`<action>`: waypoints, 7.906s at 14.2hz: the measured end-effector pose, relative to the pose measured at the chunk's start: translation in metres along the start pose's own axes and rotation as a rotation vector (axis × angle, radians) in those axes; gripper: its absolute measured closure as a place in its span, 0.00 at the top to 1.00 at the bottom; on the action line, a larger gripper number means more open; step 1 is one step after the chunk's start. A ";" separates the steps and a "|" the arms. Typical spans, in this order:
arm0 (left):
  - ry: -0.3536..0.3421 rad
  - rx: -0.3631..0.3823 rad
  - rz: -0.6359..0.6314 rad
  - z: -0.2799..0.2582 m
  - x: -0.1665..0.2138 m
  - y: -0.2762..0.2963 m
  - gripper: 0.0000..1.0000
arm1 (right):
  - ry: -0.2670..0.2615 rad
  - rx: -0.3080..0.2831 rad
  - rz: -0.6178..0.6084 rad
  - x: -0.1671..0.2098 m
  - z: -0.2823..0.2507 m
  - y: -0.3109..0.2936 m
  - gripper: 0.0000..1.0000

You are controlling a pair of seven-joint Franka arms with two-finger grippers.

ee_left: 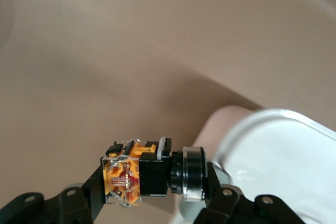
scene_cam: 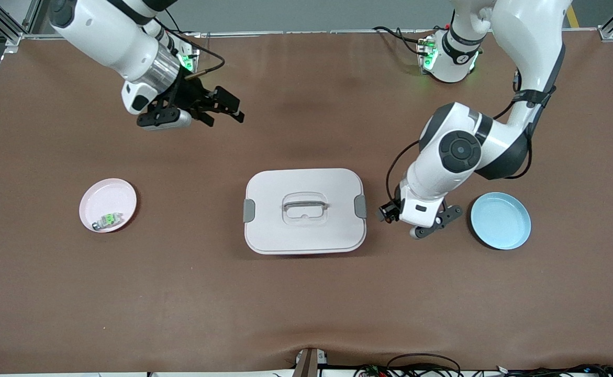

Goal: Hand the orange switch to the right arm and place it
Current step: 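Carry the switch over the white box while the right gripper approaches, then close the right gripper on the orange switch held by the left gripper, then open the left gripper to release the switch to the right gripper, then move the switch to the white plate while the left gripper withdraws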

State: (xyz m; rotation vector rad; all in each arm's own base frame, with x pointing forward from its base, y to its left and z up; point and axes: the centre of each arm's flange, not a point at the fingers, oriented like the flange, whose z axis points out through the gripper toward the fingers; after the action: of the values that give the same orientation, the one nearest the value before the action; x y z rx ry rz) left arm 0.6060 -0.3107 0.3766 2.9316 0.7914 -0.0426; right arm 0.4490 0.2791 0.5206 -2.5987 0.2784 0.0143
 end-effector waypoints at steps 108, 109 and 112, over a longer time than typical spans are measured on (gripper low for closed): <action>0.017 0.011 -0.027 -0.162 0.154 -0.138 1.00 | -0.190 -0.576 -1.166 0.097 -0.118 0.224 0.34; 0.006 0.027 0.023 -0.169 0.153 -0.146 1.00 | -0.204 -0.578 -1.216 0.101 -0.124 0.236 0.34; 0.056 0.069 0.233 -0.202 0.153 -0.166 1.00 | -0.238 -0.585 -1.341 0.115 -0.140 0.275 0.34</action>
State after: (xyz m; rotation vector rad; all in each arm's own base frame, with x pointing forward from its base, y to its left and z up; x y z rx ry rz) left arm 0.6544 -0.0696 0.5532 3.0814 0.4583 0.0315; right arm 0.5005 -0.0456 0.4963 -2.7238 -1.7523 -0.0783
